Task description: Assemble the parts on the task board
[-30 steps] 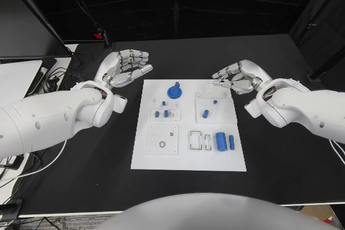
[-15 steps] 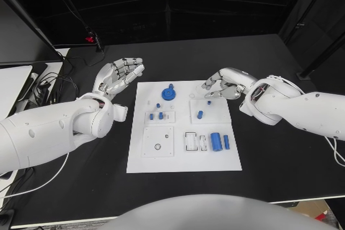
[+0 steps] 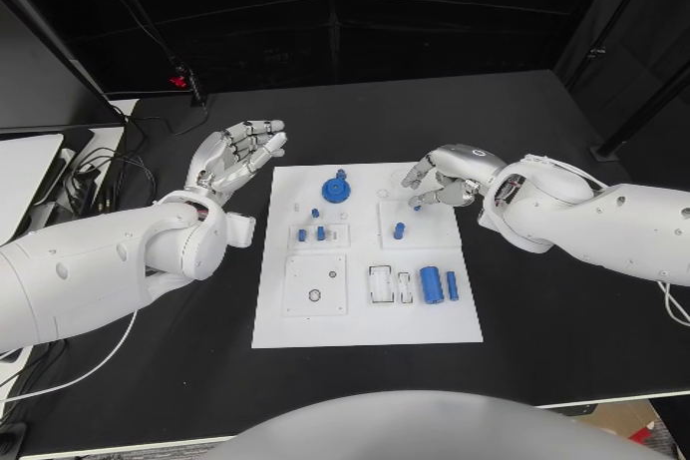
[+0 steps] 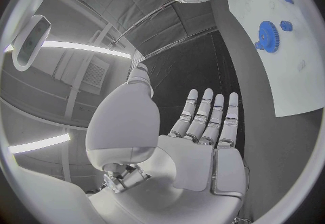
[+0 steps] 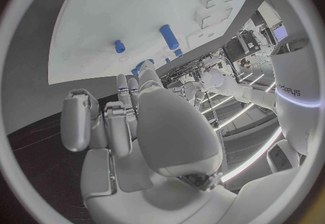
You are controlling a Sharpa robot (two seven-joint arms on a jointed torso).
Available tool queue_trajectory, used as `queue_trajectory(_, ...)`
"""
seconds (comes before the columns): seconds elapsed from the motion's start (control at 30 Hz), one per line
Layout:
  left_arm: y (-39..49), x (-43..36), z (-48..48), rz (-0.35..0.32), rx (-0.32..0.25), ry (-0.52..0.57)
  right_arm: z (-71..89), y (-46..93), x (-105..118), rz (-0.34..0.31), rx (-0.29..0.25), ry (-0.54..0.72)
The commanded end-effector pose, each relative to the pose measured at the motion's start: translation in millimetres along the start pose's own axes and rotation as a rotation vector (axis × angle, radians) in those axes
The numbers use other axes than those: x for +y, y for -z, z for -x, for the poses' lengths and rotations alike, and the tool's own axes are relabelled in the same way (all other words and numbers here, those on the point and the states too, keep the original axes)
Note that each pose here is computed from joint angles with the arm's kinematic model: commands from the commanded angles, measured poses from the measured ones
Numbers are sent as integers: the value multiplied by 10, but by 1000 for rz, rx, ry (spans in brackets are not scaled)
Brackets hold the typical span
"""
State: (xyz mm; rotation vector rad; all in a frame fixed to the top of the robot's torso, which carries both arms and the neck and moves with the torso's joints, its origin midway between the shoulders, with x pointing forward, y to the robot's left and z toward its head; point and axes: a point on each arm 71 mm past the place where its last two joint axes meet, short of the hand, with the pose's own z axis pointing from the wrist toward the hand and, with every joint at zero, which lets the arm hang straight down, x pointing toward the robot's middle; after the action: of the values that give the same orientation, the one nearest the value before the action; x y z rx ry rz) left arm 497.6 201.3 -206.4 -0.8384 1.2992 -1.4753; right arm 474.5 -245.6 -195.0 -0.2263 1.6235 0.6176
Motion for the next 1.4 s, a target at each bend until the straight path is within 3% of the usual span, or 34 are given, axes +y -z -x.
queue_trajectory(0.03,10,-138,-5,-185,5,19,-9,-6,-7,-18,17,46)
queue_trajectory(0.37,12,-130,-2,-180,7,21,10,-4,20,-3,-18,46)
queue_trajectory(0.73,25,-120,31,-171,1,17,54,137,58,13,-60,5)
queue_trajectory(1.4,34,-97,56,-158,-4,13,-103,35,115,-83,79,154)
